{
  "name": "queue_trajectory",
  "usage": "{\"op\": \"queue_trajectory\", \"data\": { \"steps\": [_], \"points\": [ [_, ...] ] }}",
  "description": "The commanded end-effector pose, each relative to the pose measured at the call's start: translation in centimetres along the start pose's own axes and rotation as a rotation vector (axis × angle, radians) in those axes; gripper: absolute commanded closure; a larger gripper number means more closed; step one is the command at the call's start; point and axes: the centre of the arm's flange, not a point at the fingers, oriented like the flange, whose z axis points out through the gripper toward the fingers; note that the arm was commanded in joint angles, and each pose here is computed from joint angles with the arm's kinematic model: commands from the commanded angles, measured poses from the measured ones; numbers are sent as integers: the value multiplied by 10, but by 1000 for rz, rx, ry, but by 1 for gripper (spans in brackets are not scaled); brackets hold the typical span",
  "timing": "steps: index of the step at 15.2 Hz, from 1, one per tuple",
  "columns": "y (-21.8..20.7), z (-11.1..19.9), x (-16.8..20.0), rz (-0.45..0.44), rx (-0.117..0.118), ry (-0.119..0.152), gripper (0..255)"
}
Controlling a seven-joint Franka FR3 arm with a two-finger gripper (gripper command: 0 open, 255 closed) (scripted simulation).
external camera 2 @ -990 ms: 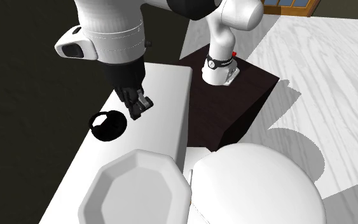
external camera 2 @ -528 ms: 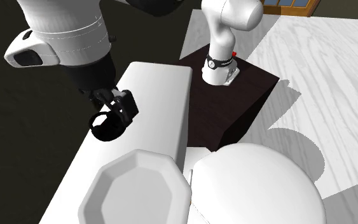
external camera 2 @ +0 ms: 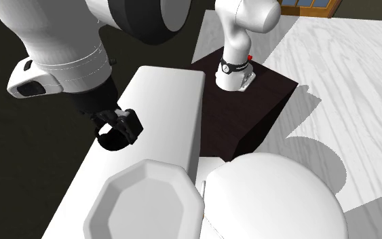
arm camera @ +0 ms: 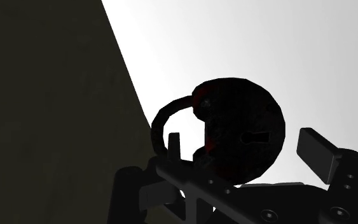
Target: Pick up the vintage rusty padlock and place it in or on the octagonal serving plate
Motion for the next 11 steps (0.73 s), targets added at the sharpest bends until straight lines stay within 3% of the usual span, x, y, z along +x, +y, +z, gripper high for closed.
{"op": "queue_trajectory", "data": {
  "steps": [1,8,9,11],
  "points": [
    [0,7,0,0,0,0,0],
    [0,7,0,0,0,0,0],
    [0,7,0,0,0,0,255],
    [0,7,0,0,0,0,255]
  ]
}}
